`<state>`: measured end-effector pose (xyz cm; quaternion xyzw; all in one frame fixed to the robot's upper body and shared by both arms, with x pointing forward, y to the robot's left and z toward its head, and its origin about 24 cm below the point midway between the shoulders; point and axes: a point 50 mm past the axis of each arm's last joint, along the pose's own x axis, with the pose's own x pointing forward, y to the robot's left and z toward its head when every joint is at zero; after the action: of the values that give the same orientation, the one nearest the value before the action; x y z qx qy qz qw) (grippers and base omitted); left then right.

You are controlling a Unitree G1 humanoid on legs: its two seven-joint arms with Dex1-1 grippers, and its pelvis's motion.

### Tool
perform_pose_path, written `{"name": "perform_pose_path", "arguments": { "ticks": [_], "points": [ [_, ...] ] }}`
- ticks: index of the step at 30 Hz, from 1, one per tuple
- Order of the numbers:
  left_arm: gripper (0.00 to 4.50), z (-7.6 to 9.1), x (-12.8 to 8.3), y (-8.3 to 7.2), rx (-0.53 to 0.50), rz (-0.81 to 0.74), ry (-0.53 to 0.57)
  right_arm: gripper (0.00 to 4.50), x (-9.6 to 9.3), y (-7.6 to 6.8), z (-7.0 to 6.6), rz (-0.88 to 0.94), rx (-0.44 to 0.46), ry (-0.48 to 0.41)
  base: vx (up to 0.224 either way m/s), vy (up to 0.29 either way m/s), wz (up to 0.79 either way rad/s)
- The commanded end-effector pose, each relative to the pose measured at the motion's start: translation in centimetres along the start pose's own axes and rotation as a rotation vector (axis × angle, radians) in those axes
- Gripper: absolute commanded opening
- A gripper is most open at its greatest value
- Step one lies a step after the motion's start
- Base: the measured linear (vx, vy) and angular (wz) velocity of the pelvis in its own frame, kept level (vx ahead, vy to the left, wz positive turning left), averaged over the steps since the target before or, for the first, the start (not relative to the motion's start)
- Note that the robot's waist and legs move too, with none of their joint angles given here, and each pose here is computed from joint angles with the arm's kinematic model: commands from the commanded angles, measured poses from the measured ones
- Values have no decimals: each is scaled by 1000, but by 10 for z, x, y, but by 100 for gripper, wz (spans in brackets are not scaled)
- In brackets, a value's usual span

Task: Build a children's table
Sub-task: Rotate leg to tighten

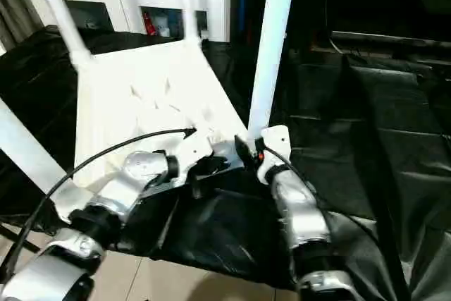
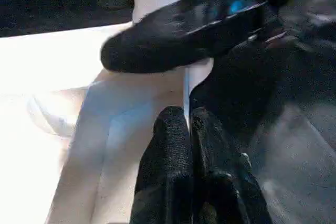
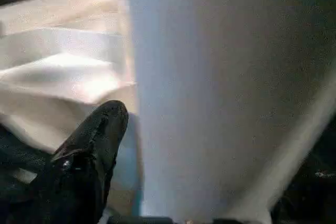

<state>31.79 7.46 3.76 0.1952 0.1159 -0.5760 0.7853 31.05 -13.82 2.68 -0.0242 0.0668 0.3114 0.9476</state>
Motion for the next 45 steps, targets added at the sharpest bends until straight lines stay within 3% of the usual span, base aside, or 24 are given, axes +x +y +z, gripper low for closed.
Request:
{"name": "perform_pose_path", "arguments": {
  "ticks": [1,5,10,22,28,33,39,41,45],
  "points": [
    [0,-12,-1,-12,-7,-112,25,364,-2,7,5,140,-14,-6,0,0,0],
    [0,-19,-17,-11,16,-211,65,364,-13,12,9,382,-11,12,0,0,0],
    [0,-25,-37,-6,34,-307,100,319,-21,15,8,615,-34,105,0,0,0],
    [0,-28,-53,-1,52,-402,130,225,-24,17,9,798,-31,193,0,0,0],
    [0,-29,-55,0,49,-413,130,208,-24,22,7,826,-24,198,0,0,0],
    [0,-29,-56,0,38,-411,121,207,-25,25,4,822,0,193,0,0,0],
    [0,-30,-52,2,20,-348,112,207,-21,23,0,643,54,151,0,0,0],
    [0,-25,-38,7,0,-211,102,206,-12,18,-9,407,55,135,0,0,0],
    [0,-19,-22,2,-20,-162,73,201,-5,17,-17,224,77,133,-38,3,-1]
  ]
}}
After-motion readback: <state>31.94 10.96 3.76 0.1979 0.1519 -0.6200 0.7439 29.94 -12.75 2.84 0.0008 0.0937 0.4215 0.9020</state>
